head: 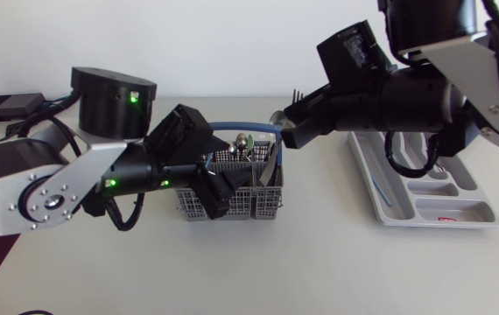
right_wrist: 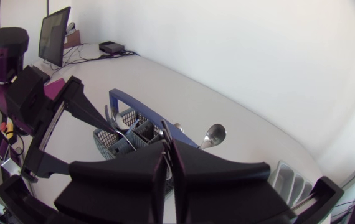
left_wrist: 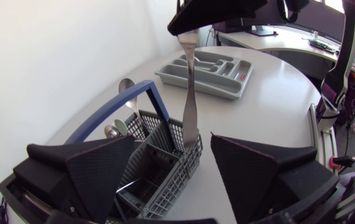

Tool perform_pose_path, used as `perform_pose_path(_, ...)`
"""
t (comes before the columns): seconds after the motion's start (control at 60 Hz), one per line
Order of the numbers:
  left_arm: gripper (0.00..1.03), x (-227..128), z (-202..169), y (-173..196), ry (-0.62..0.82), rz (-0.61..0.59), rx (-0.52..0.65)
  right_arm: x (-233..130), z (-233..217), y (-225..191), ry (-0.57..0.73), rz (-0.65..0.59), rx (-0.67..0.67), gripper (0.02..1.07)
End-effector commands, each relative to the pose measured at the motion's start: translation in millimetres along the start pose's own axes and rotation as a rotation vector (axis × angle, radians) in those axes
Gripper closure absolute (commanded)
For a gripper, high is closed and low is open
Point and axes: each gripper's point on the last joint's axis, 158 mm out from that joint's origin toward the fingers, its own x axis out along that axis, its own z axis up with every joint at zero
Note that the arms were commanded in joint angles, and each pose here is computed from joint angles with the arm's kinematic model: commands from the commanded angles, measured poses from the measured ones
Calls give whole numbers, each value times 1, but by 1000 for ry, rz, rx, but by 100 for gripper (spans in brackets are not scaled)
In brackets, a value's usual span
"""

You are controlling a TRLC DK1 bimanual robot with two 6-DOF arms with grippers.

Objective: Sort the cutlery from the basket into the organizer compartments.

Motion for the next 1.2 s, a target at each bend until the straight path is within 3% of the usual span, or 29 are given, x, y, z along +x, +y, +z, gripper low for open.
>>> perform_pose_path(0.0, 17, -5, 24, 6, -45, -23, -20, -15, 9, -2, -33, 8, 0, 100)
perform_pose_path(0.533, 17, 0, 42, -27, -38, -360, -84, -55, 22, 19, -85, 137, 45, 100)
perform_pose_path(0.917, 25, -33, 46, -75, -47, -620, -68, -72, 21, 47, -93, 254, 78, 100)
perform_pose_path(1.183, 32, -57, 47, -91, -58, -724, -75, -92, 23, 75, -99, 371, 108, 100)
